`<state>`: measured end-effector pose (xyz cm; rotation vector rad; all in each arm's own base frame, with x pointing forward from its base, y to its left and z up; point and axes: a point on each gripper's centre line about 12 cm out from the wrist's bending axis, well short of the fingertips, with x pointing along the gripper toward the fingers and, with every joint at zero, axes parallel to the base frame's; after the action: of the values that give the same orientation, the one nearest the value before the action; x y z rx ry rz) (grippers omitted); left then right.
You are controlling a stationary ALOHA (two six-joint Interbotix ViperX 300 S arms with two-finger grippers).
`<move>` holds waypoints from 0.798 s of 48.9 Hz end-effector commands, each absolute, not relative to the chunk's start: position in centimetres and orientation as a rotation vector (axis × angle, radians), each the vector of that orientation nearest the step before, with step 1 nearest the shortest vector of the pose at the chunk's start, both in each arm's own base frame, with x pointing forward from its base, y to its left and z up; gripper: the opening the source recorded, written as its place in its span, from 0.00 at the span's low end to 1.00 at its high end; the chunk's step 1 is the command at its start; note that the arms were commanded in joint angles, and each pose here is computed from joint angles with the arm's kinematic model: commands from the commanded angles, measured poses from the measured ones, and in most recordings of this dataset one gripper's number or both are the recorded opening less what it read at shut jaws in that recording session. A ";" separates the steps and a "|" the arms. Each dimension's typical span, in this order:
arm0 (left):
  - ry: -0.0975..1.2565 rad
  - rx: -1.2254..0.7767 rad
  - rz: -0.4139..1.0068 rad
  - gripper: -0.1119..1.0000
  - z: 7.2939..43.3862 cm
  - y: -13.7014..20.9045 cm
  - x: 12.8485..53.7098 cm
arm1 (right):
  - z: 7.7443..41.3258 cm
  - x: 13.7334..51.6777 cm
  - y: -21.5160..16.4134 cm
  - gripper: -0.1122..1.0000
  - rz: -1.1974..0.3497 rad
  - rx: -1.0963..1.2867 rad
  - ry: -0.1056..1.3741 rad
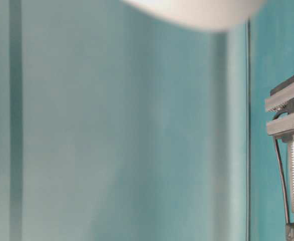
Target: Insert the USB cable into the fixed female connector.
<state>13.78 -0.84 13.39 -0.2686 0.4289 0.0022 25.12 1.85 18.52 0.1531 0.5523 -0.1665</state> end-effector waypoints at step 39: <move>0.418 -0.275 0.001 1.00 13.8 -0.9 14.0 | 17.9 15.6 -0.6 0.53 -0.116 -0.076 0.304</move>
<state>13.78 -0.84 13.39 -0.2686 0.4289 0.0022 15.56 -0.39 17.76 -0.0581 0.3127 -0.0957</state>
